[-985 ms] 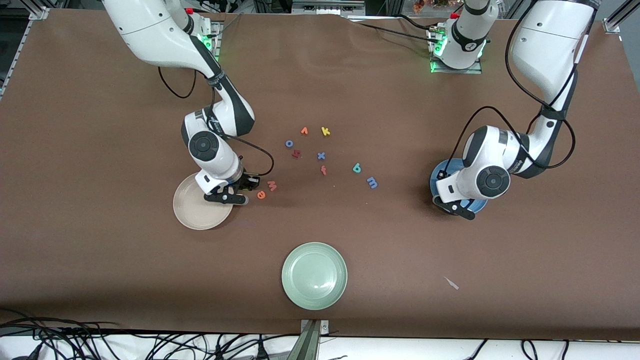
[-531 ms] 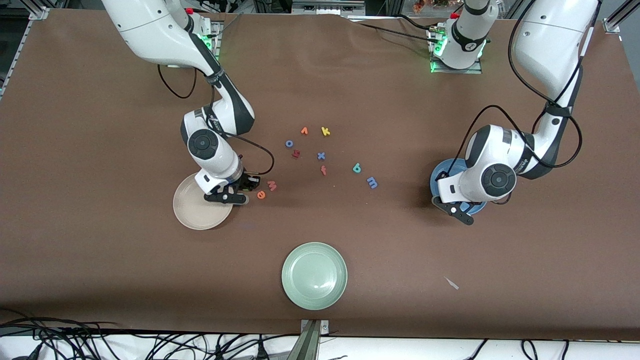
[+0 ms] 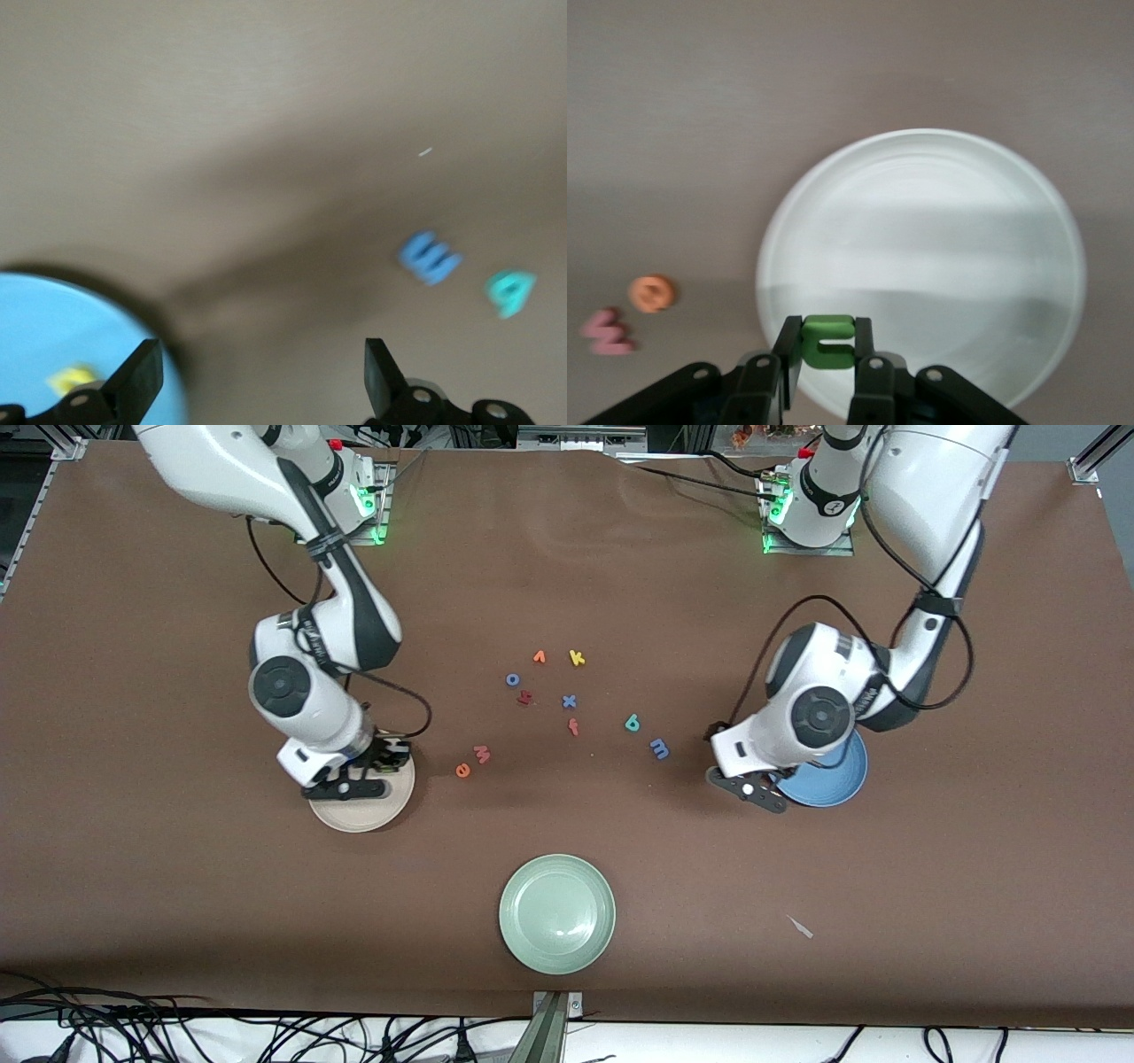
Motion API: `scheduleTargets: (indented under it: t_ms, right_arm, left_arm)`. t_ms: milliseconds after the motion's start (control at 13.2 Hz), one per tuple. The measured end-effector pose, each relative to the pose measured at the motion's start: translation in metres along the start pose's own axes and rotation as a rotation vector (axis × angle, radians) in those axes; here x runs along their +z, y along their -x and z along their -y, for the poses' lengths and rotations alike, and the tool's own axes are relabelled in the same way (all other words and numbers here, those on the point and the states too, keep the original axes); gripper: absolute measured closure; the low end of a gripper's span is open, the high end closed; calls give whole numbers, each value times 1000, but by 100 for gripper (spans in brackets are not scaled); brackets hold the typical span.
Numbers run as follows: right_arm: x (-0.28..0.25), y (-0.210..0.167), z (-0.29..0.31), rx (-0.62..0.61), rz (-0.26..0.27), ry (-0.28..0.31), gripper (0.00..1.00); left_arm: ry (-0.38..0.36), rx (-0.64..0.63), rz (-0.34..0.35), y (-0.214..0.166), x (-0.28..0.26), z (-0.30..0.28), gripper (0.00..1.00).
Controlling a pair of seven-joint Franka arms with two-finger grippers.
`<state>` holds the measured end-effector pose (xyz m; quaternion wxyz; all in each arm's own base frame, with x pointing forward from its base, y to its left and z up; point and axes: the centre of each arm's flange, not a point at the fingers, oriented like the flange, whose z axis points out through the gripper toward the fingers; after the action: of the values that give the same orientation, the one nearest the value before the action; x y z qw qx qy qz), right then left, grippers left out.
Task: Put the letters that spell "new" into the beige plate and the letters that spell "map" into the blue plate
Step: 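Put the green letter in the white plate while the left gripper returns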
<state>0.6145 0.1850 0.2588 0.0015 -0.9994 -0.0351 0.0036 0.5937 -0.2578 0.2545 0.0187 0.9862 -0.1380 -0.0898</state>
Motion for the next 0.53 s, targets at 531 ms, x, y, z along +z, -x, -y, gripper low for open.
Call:
scheduleTargets:
  t_ms: [531]
  right_arm:
    - [20, 9, 26, 47, 9, -7, 57]
  left_arm:
    - [69, -614, 6, -6, 60, -78, 0]
